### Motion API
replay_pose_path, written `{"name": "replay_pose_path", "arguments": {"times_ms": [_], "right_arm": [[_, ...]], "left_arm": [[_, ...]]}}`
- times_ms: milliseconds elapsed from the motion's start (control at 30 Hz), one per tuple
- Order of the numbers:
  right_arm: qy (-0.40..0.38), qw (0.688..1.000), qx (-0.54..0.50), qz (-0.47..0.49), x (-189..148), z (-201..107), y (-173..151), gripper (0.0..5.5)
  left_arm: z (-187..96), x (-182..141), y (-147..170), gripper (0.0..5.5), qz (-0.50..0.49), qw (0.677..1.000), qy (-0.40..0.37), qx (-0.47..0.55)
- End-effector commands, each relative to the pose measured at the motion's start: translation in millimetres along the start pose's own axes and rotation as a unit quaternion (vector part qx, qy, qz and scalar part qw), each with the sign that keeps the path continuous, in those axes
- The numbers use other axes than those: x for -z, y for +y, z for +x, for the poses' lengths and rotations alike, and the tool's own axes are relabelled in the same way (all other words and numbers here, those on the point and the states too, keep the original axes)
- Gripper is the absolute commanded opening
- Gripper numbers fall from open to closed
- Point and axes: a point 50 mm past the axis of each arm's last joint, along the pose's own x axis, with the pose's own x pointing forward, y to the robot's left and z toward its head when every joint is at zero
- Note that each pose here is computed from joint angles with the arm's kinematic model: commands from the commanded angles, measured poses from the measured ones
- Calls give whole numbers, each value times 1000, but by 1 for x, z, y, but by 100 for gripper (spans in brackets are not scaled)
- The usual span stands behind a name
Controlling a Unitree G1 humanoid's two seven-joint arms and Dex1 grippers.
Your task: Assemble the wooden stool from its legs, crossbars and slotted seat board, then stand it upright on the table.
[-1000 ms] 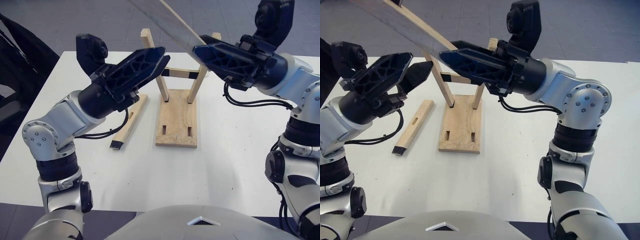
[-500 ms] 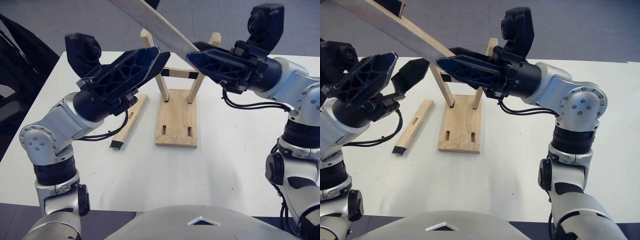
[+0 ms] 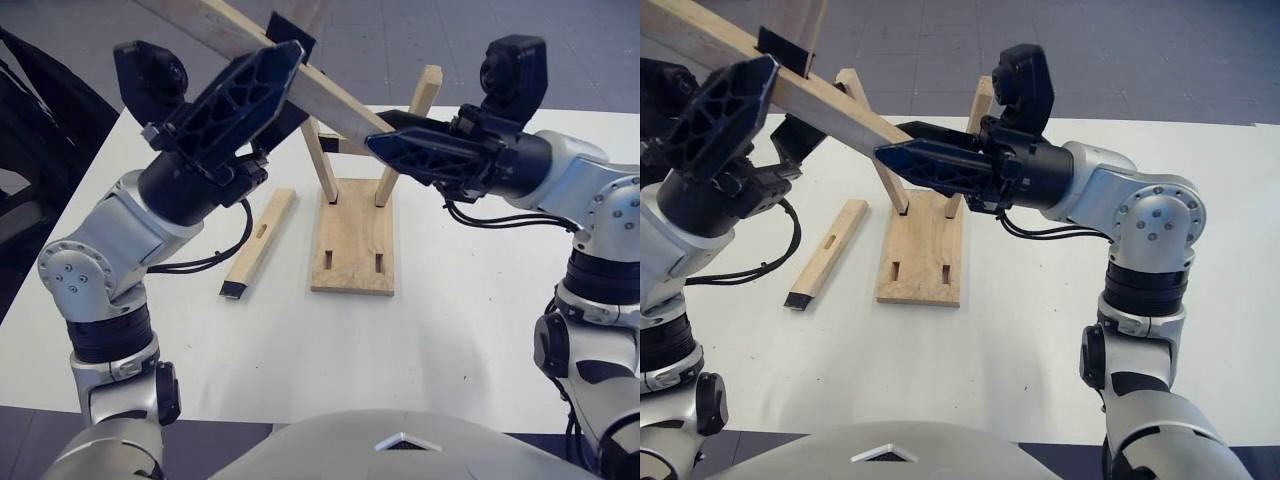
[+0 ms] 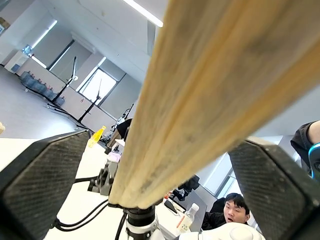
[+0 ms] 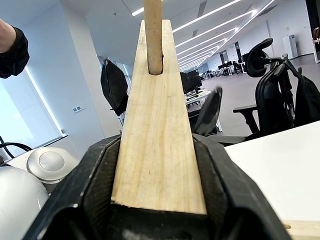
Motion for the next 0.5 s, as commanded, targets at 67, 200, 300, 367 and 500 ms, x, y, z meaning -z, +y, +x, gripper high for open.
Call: {"name": "replay_pose_path", "arguments": {"times_ms": [67, 200, 300, 367, 500], "right_arm": [[0, 1000, -1, -13, -2, 1, 4, 204], [-1, 1000, -4, -14, -2, 4, 6, 204], [3, 1000, -5, -13, 0, 4, 7, 204], [4, 1000, -4, -11, 0, 4, 6, 204], [7, 1000, 0, -8, 2, 2, 4, 204]], "left_arm": [[-2, 2, 0, 436, 0, 1000, 24, -7], [-5, 8, 2, 362, -3, 999, 39, -20], [-4, 3, 3, 315, 0, 1000, 19, -21], [-3, 1, 3, 280, 1, 1000, 8, -17], [-6, 1, 4, 242, 1, 1000, 3, -17]]}}
